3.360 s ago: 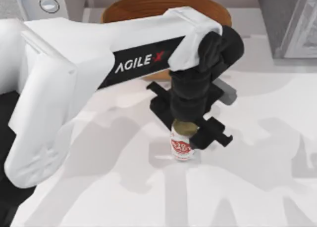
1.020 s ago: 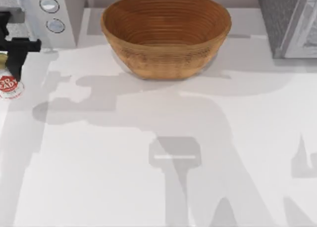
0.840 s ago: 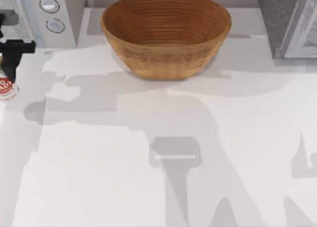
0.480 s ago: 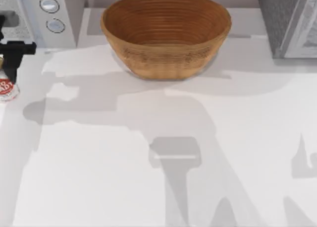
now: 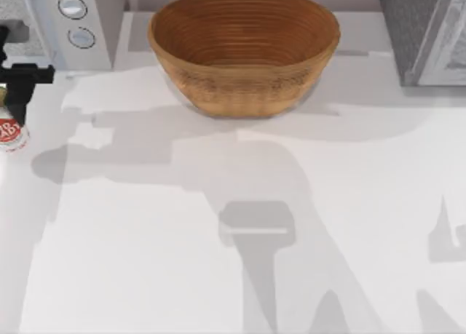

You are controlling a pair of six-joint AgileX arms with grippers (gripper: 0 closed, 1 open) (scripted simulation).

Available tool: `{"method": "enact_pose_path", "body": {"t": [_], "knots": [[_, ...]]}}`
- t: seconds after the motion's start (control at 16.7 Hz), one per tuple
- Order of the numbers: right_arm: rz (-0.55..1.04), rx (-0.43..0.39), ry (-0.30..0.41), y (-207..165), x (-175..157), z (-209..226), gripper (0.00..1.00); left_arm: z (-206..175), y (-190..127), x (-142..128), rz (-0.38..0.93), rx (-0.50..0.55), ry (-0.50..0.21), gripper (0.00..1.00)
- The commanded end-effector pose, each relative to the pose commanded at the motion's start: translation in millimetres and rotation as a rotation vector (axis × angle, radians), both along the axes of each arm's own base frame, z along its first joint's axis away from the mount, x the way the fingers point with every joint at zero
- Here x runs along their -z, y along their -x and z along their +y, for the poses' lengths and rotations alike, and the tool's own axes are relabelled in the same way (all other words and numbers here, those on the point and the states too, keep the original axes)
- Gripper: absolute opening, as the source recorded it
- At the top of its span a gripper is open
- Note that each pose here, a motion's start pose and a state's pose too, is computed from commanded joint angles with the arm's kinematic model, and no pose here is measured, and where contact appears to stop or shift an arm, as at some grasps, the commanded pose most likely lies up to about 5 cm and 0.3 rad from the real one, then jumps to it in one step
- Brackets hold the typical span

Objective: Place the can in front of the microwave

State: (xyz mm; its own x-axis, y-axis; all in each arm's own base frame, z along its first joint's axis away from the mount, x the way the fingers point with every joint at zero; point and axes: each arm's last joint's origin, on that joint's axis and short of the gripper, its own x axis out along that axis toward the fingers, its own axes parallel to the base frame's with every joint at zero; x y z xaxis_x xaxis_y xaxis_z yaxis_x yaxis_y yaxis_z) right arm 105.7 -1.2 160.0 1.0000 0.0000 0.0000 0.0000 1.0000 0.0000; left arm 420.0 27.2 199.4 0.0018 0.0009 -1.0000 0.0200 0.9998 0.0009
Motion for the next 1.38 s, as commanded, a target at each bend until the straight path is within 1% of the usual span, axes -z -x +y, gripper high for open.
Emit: {"method": "enact_pose_path", "body": {"t": [0.72, 0.78, 1.26, 1.38], "knots": [[0.0, 0.0, 0.0, 0.0, 0.0, 0.0, 1.0, 0.0, 0.0, 0.0, 0.0, 0.0, 0.0, 0.98], [0.0, 0.0, 0.0, 0.0, 0.0, 0.0, 1.0, 0.0, 0.0, 0.0, 0.0, 0.0, 0.0, 1.0], [0.0, 0.0, 0.0, 0.0, 0.0, 0.0, 1.0, -0.5, 0.0, 0.0, 0.0, 0.001, 0.0, 1.0], [0.0, 0.0, 0.0, 0.0, 0.0, 0.0, 1.0, -0.6, -0.6, -3.9, -0.001, 0.002, 0.001, 1.0]]}}
